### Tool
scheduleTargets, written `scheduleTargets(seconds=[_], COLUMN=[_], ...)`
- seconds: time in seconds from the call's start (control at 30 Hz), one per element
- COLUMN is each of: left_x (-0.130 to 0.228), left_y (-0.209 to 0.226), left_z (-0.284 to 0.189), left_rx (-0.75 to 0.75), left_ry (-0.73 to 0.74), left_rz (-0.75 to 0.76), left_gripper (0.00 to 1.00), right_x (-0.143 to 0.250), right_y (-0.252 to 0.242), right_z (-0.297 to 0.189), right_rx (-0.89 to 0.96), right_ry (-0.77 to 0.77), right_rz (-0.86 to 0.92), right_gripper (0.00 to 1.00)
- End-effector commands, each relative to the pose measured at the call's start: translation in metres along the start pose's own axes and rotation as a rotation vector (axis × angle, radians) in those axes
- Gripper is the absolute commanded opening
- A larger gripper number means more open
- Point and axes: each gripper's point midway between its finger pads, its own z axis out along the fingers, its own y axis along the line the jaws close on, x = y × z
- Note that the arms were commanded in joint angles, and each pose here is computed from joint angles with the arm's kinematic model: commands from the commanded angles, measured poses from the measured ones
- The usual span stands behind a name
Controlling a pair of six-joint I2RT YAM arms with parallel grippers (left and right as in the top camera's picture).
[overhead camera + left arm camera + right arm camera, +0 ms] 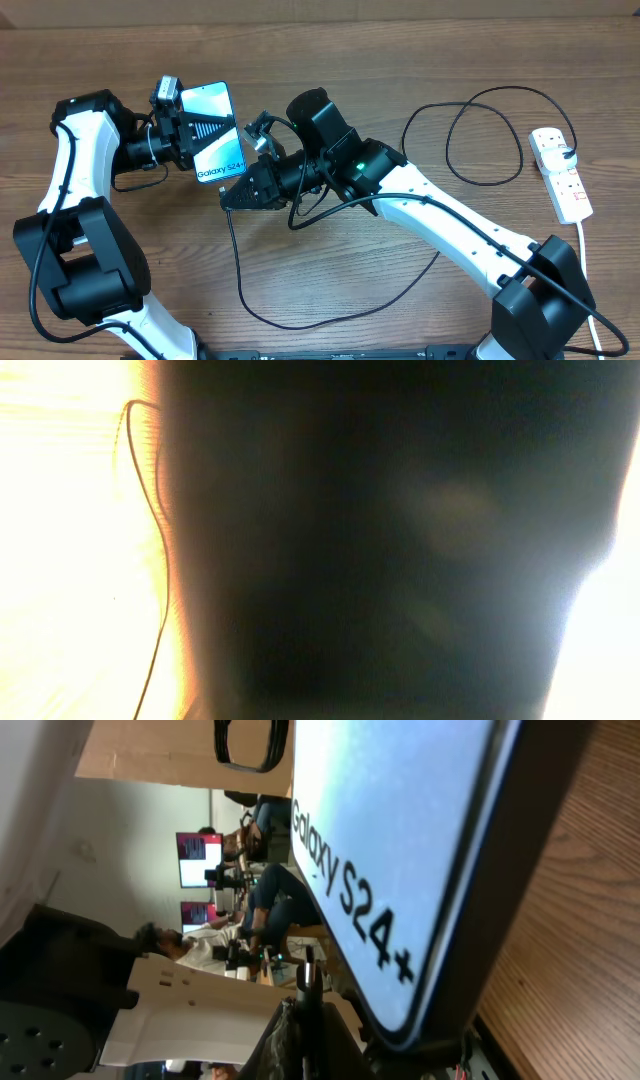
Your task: Plug charger to phone and switch on socket
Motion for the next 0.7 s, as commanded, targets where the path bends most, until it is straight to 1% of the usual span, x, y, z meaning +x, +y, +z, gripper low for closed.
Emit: scheduleTargets(seconds=[0.0, 0.37, 0.67], left_x=[-0.001, 0.000, 0.000], left_y=[-0.014, -0.014, -0.014], left_z=[-0.002, -0.002, -0.002], left_rx=[0.027, 0.028, 0.028], left_ry=[-0.022, -0.022, -0.022], left_rz=[0.042, 0.024, 0.023], left_gripper=[0.04, 0.05, 0.04], right_x=[0.001, -0.012, -0.015], right_y=[0.014, 0.005, 0.004], right_z=[-0.007, -0.011, -0.011], right_rx=[-0.028, 0.023, 0.029], right_ry=[-0.001, -0.067, -0.082], right_rz=[-0.068, -0.065, -0.068], right_gripper=[0.04, 0.04, 0.04])
